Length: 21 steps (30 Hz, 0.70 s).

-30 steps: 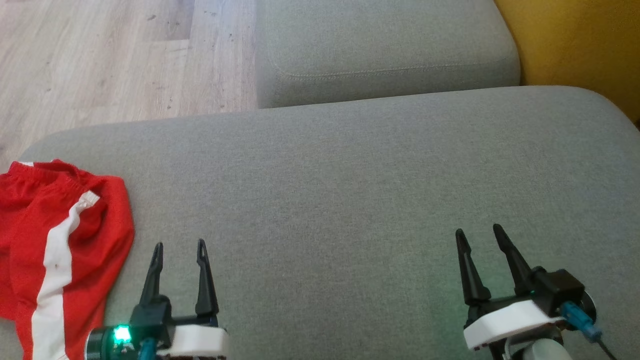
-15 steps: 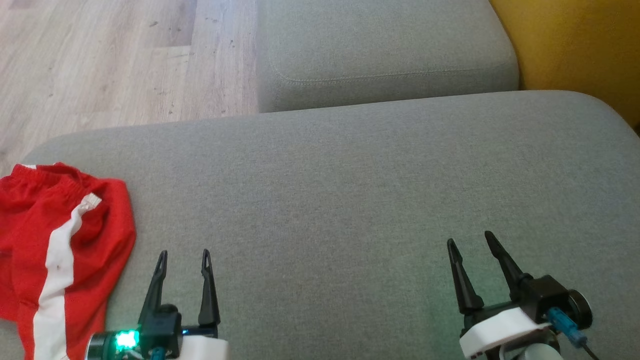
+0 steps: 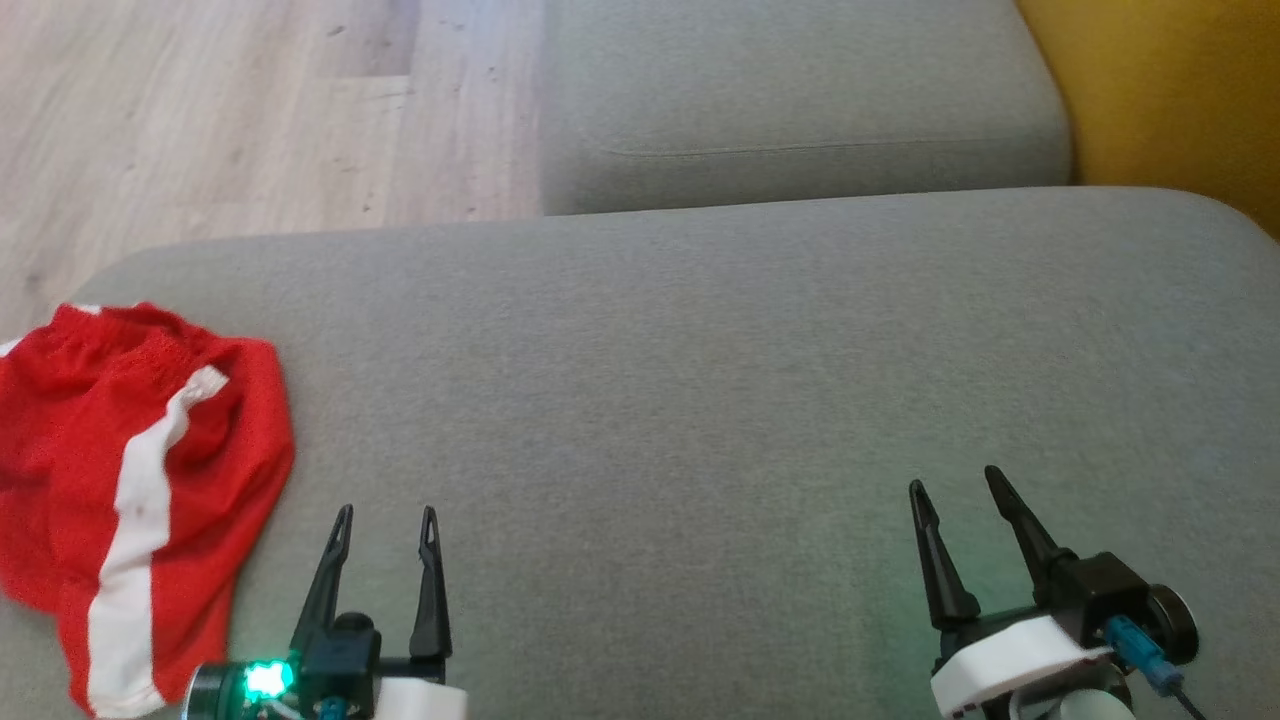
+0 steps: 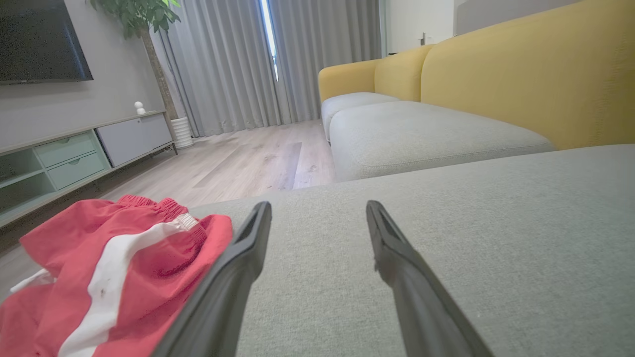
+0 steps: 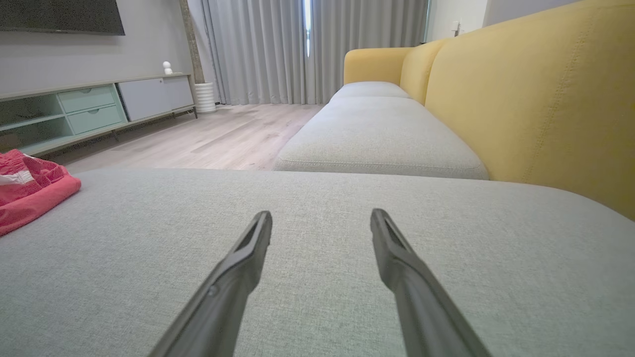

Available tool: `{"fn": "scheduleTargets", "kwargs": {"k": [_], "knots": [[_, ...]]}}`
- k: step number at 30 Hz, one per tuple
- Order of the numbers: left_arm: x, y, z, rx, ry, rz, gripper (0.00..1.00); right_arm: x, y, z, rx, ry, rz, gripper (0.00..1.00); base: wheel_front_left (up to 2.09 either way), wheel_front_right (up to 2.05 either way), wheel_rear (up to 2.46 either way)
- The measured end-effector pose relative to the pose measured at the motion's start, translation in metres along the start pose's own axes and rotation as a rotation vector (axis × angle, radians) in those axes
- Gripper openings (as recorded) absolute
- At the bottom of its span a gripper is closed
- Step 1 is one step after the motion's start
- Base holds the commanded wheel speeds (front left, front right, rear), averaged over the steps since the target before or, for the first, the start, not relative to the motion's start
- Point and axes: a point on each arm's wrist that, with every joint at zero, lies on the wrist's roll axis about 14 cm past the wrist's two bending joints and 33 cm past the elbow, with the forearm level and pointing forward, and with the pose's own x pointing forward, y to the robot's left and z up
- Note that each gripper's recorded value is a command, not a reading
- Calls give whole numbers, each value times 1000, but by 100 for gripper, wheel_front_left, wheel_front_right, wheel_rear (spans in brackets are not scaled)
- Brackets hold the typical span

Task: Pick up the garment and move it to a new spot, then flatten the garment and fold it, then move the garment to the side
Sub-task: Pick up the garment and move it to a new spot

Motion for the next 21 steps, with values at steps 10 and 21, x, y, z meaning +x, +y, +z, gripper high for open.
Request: {"fn": "scheduleTargets", "kwargs": {"k": [10,21], "knots": [[-25,43,-11,2,32,140,100,23,37,0,-7,7,129,100,0,0,0],[-79,116,-19,16,57,399,100,49,105,0,-13,16,346,100,0,0,0]]}}
